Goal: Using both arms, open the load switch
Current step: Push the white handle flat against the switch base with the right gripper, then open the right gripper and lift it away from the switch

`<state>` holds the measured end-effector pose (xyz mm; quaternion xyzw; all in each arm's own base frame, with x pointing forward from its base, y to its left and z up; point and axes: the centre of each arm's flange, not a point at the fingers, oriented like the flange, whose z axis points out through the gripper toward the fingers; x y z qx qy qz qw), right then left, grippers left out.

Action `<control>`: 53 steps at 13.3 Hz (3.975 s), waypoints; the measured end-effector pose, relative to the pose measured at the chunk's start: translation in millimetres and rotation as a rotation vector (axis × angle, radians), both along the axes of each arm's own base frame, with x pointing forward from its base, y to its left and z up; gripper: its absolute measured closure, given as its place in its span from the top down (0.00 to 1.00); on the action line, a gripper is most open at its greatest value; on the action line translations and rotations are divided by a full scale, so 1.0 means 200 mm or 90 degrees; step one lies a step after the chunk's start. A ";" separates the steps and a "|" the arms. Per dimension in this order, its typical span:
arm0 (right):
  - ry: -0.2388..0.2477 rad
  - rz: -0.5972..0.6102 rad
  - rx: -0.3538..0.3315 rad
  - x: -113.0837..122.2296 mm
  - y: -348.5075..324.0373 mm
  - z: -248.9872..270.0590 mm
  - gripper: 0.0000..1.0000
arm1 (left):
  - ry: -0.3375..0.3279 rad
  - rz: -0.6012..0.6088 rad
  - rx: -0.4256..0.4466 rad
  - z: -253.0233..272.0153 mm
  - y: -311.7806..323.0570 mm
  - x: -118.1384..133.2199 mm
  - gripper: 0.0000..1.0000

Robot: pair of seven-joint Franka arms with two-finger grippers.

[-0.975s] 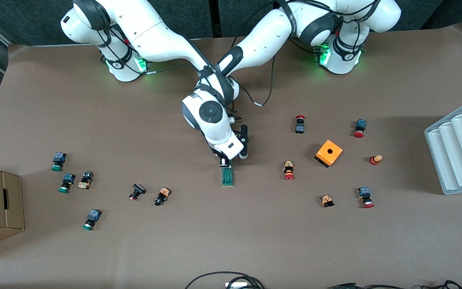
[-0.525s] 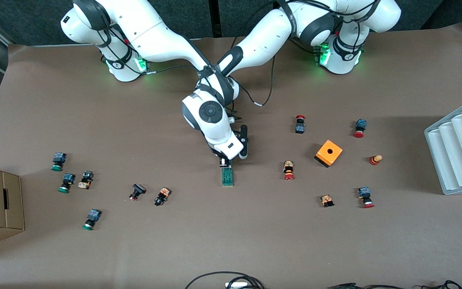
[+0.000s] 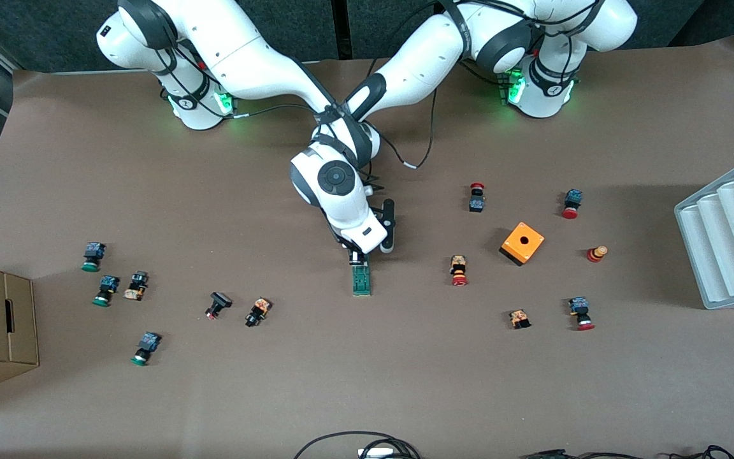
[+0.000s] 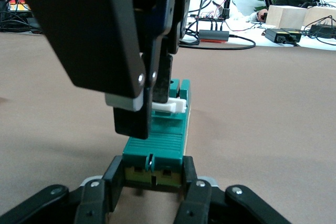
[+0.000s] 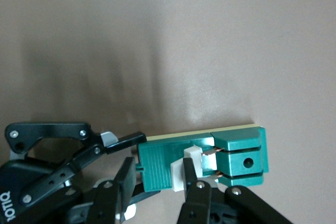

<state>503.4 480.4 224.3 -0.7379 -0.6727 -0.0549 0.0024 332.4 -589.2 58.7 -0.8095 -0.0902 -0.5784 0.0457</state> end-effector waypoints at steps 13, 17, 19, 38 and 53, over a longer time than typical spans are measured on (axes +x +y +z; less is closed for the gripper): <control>-0.005 -0.001 0.003 -0.01 0.00 -0.02 0.44 | 0.000 0.000 0.000 0.00 0.00 0.00 0.49; -0.008 -0.001 0.008 -0.02 0.02 0.01 0.60 | 0.000 0.000 0.000 0.00 0.00 0.00 0.49; -0.013 0.000 0.014 -0.02 0.03 0.05 0.67 | 0.000 0.000 0.000 0.00 0.00 0.00 0.49; 0.026 -0.249 0.061 0.11 -0.08 1.03 1.00 | 0.006 -0.001 -0.003 -0.01 0.01 0.01 1.00; 0.064 -0.701 0.052 0.24 -0.46 1.35 1.00 | 0.065 0.020 0.054 0.07 -0.01 0.01 1.00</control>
